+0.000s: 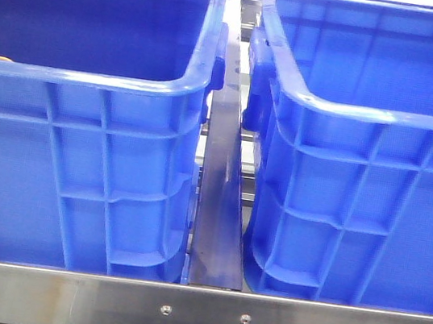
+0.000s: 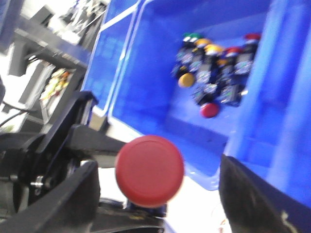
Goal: Pick red and yellow buttons and place in box
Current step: 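Bring the red button to the right gripper and grasp its cap, then carry the red button with the right gripper over the empty bin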
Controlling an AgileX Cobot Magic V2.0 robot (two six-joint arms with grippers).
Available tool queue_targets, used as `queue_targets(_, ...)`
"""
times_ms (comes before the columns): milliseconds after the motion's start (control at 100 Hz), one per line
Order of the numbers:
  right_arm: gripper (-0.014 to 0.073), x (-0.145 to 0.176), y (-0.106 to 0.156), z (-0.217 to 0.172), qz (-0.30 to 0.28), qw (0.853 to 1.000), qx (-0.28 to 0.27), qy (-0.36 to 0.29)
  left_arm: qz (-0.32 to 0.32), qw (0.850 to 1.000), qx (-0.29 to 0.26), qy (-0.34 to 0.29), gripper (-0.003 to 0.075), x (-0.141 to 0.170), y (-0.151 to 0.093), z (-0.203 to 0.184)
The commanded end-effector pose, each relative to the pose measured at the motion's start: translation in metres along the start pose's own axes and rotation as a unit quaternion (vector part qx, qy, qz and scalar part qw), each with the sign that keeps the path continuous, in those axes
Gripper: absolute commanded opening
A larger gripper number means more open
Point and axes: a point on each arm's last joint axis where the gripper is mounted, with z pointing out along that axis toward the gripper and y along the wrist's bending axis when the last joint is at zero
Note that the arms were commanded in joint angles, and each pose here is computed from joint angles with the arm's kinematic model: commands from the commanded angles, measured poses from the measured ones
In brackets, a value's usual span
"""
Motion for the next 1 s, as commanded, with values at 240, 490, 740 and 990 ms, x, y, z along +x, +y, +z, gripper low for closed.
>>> queue_targets(240,0.0451,-0.013,0.027,0.017,-0.025,0.997,-0.072,0.016,0.0,0.998,0.005,-0.059,-0.0019,-0.013,0.0,-0.018)
queue_targets(490,0.0188,-0.011,0.026,0.017,-0.03,0.997,-0.068,0.023,0.0,0.998,0.005,-0.059,-0.0014,-0.013,0.0,-0.018)
queue_targets(740,0.0188,-0.013,0.025,0.017,-0.039,0.997,-0.061,0.015,0.0,0.998,0.005,-0.059,0.0398,-0.013,0.0,-0.018)
queue_targets(990,0.0188,-0.018,0.022,0.016,-0.055,0.998,-0.037,-0.018,-0.004,0.998,0.004,-0.06,0.0672,-0.013,0.001,-0.019)
